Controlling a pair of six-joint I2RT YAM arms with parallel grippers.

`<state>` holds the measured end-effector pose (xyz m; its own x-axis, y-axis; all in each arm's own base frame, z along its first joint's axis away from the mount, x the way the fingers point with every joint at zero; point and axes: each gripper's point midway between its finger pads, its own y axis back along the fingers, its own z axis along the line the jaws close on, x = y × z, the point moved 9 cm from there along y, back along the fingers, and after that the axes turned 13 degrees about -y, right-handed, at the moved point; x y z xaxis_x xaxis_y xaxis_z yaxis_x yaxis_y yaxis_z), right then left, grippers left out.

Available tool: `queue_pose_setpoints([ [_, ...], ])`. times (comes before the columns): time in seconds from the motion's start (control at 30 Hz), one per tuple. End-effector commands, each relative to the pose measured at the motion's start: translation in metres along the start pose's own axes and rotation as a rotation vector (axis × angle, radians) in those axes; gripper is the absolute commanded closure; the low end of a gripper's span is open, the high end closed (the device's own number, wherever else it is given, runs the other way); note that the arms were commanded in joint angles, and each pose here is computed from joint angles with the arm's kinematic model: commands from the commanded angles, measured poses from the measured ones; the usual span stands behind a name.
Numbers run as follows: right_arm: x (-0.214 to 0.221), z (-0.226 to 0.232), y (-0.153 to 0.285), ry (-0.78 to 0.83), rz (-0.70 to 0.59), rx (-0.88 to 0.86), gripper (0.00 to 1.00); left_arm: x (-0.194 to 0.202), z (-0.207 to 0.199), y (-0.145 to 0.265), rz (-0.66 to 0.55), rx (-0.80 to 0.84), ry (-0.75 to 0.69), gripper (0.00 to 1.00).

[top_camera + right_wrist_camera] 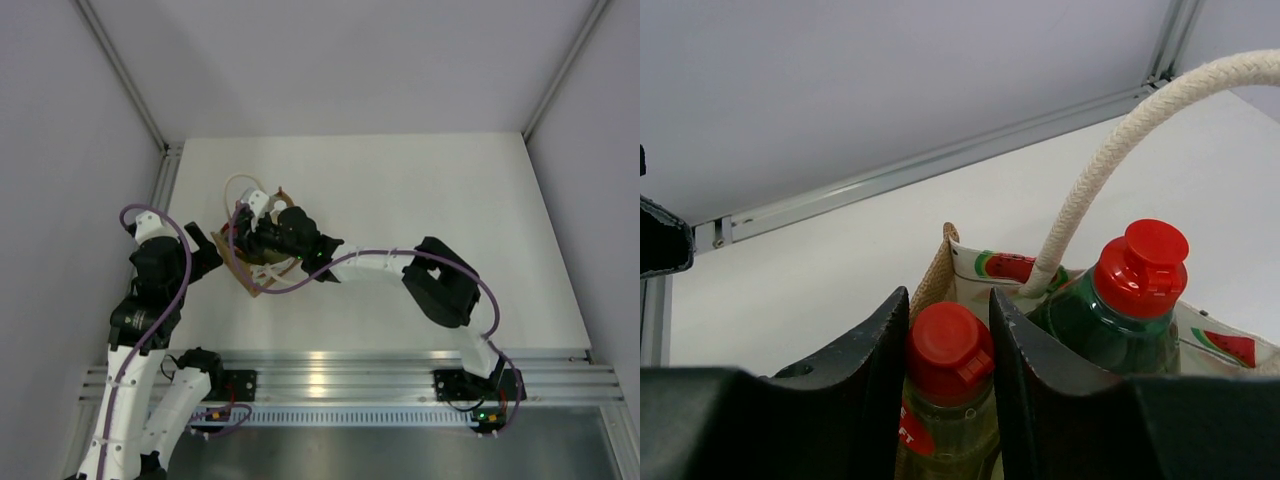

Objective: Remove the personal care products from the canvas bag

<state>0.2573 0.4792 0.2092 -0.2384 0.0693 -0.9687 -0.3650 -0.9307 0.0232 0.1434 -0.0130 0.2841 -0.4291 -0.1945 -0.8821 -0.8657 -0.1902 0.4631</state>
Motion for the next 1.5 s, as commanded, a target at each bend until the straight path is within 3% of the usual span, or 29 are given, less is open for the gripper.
queue_pose_setpoints([
  [0.0,-0.057,0.025,0.003,0.026,-0.131,-0.018,1.0,-0.006,-0.002,-0.001,-0.045,0.014,0.012,0.02],
  [1.47,-0.196,0.054,0.038,0.16,-0.309,0.003,1.0,-0.007,0.002,0.003,-0.075,-0.007,0.03,0.02],
])
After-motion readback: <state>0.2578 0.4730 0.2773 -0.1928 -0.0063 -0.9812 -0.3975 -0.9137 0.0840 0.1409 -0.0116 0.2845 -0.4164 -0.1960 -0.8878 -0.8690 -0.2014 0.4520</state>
